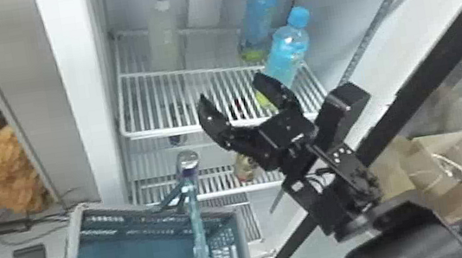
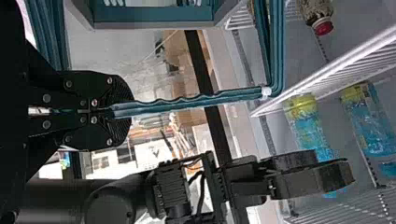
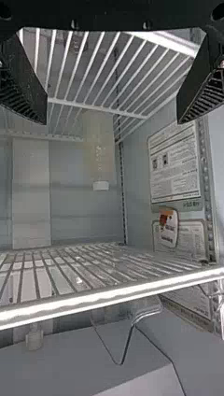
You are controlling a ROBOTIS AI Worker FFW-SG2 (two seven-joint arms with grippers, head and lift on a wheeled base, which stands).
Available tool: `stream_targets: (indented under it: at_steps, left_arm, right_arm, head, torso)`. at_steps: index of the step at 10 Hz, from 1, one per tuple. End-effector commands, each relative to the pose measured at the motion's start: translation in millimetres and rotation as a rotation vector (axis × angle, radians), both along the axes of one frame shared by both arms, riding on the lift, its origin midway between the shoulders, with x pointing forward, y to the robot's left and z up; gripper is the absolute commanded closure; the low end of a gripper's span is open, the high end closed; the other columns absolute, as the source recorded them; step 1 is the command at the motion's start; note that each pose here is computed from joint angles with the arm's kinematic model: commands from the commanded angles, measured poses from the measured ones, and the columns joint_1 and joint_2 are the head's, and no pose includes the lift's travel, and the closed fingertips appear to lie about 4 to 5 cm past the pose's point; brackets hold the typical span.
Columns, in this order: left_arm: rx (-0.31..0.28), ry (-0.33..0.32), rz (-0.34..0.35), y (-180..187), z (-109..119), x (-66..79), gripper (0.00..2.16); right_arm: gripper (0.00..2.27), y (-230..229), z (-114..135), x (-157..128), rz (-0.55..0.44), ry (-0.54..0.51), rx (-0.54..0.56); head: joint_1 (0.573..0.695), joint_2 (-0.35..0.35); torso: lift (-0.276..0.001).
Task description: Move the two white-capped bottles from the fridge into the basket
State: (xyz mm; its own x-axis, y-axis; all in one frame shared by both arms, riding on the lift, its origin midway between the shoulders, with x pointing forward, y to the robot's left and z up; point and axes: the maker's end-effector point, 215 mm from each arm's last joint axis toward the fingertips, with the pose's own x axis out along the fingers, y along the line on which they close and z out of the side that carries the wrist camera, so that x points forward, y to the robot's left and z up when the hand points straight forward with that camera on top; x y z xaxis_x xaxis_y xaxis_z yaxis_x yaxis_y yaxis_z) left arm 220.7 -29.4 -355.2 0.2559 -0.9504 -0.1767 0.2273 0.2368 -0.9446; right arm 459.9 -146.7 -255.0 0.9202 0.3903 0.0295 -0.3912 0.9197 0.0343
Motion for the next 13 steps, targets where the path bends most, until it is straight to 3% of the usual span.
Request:
stream_targets:
  at_steps: [1,7,13]
  left_arm:
    - [0.001,0.0,0.001,0,0,0.2,1.19]
    - [-0.005,-0.005,-0.009,-3,3,-0.3,1.19]
    - [-0.003,-0.011,-0.015,-3,4,0.4,1.19]
  right_arm:
    - [0.0,-2,2,13,-0.014,-0.027,-0.008]
    - [0.0,-8,-3,91,-0.059,-0.132,-0.053]
    - [0.01,12,-23,139,-0.01,-0.079,-0.07]
  head:
    - [0.695,-0.294]
    - [0.695,-0.274]
    - [0.695,-0.239]
  torso:
    - [0.0]
    - [0.0]
    - [0.0]
